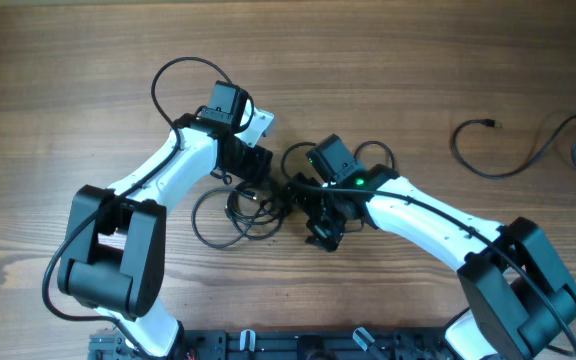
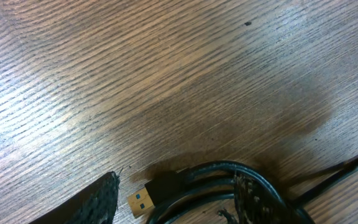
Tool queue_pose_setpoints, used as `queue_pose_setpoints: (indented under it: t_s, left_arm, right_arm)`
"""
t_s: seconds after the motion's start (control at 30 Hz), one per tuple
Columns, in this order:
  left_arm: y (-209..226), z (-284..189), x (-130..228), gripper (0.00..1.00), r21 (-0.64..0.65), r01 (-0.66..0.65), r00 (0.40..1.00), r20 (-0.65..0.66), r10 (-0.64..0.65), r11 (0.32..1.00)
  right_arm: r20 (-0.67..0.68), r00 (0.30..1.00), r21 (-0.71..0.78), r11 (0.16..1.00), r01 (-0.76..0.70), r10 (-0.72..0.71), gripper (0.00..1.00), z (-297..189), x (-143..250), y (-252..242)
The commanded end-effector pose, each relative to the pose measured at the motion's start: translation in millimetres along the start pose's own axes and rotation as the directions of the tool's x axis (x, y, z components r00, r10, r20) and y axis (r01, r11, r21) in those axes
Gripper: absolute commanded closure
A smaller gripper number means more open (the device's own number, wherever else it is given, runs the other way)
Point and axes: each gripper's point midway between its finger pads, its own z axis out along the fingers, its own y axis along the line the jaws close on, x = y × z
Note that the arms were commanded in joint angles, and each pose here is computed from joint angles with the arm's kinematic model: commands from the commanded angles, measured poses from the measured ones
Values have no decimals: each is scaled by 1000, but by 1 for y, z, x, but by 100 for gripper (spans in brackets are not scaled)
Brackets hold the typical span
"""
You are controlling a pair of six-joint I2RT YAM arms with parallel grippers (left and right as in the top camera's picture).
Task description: Untangle cables
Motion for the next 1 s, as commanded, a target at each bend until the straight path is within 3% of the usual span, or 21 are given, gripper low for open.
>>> queue_pose_setpoints:
  t_s: [0.0,0.13,0.17,0.2,0.23,0.27,0.3,0.37,0.57,0.7,0.8,0.9,0.97]
  left_arm:
    - [-4,5,3,38,19,9,1000,-11,-9,1000]
    - [-4,5,3,37,19,9,1000,-11,-9,1000]
    - [-4,5,3,37,19,9,1000,-11,-9,1000]
    - [-4,5,3,37,19,9,1000,-11,-9,1000]
    - [-4,5,3,37,19,9,1000,-11,-9,1000]
    - [-4,5,3,37,19,10,1000,-11,-10,1000]
    - [-4,5,3,37,19,10,1000,-11,-10,1000]
    - [-4,5,3,37,19,10,1000,-11,-9,1000]
    - [-9,6,2,36,23,-4,1000,-12,4,1000]
    - [-10,6,2,34,24,-8,1000,-10,8,1000]
    - [-10,6,2,34,24,-8,1000,-10,8,1000]
    - [-10,6,2,34,24,-8,1000,-11,8,1000]
    - [-9,6,5,33,19,-6,1000,-24,6,1000]
  right_arm:
    - [39,999,-14,1000,-11,12,0,-3,-4,5]
    - [54,998,-14,1000,-14,15,1,-2,-4,6]
    - [70,998,-26,1000,3,-1,9,-2,-7,9]
    - [73,997,-23,1000,8,-7,25,-2,-8,9]
    - [70,998,-9,1000,-11,12,0,-2,-7,5]
    - [69,997,-7,1000,-19,19,0,-2,-7,4]
    - [69,997,-11,999,-30,30,17,-2,-7,5]
    - [72,995,-6,997,-73,73,33,-1,-5,3]
    - [170,935,-27,950,-312,312,53,10,-12,-7]
    - [157,934,-73,947,-313,320,53,27,-20,5]
    - [102,941,-35,947,-320,322,59,38,-14,0]
    - [140,941,-20,951,-308,308,61,42,-15,-7]
    - [183,944,-12,961,-276,274,83,43,-19,-11]
